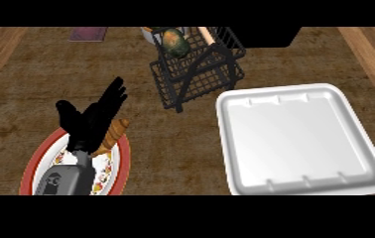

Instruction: Pick the squash from the tray and place it in the tiered basket

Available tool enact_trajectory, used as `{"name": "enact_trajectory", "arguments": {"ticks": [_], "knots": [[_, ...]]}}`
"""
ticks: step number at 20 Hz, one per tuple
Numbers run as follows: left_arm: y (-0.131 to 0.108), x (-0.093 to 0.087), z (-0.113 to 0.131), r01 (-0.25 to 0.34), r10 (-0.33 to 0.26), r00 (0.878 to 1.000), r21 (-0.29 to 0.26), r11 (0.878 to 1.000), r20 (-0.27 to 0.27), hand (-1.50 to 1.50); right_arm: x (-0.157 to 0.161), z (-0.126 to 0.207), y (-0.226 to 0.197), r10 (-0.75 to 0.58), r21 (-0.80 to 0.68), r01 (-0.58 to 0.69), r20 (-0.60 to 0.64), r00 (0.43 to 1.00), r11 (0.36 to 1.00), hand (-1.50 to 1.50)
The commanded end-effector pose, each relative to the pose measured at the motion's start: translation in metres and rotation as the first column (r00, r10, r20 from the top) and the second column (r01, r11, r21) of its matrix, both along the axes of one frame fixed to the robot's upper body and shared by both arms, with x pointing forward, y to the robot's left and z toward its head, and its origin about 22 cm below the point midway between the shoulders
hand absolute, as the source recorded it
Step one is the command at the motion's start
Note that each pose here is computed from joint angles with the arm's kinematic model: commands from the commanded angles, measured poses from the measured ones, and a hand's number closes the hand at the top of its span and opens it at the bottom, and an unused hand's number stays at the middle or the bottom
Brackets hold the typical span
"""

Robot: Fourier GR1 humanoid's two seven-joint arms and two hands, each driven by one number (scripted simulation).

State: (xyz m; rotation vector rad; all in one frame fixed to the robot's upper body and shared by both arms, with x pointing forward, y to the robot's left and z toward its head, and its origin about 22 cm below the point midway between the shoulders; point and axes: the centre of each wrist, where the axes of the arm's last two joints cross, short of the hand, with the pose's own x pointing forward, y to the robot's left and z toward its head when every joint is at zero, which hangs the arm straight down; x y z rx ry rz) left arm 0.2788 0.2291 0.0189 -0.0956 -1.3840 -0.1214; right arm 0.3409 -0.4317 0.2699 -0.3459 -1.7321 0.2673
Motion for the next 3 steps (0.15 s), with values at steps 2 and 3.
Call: {"name": "enact_trajectory", "arguments": {"ticks": [2, 3], "knots": [[0.008, -0.001, 0.006, 0.007, -0.007, 1.0, 0.001, 1.0, 0.01, 0.0, -0.052, 0.017, -0.065, -0.006, -0.004, 0.006, 0.023, 1.0, 1.0, -1.5], [-0.014, 0.012, 0.001, 0.023, -0.023, 1.0, -0.002, 1.0, 0.0, 0.0, -0.05, 0.023, -0.069, -0.027, 0.008, 0.026, 0.022, 0.999, 1.0, -1.5]]}}
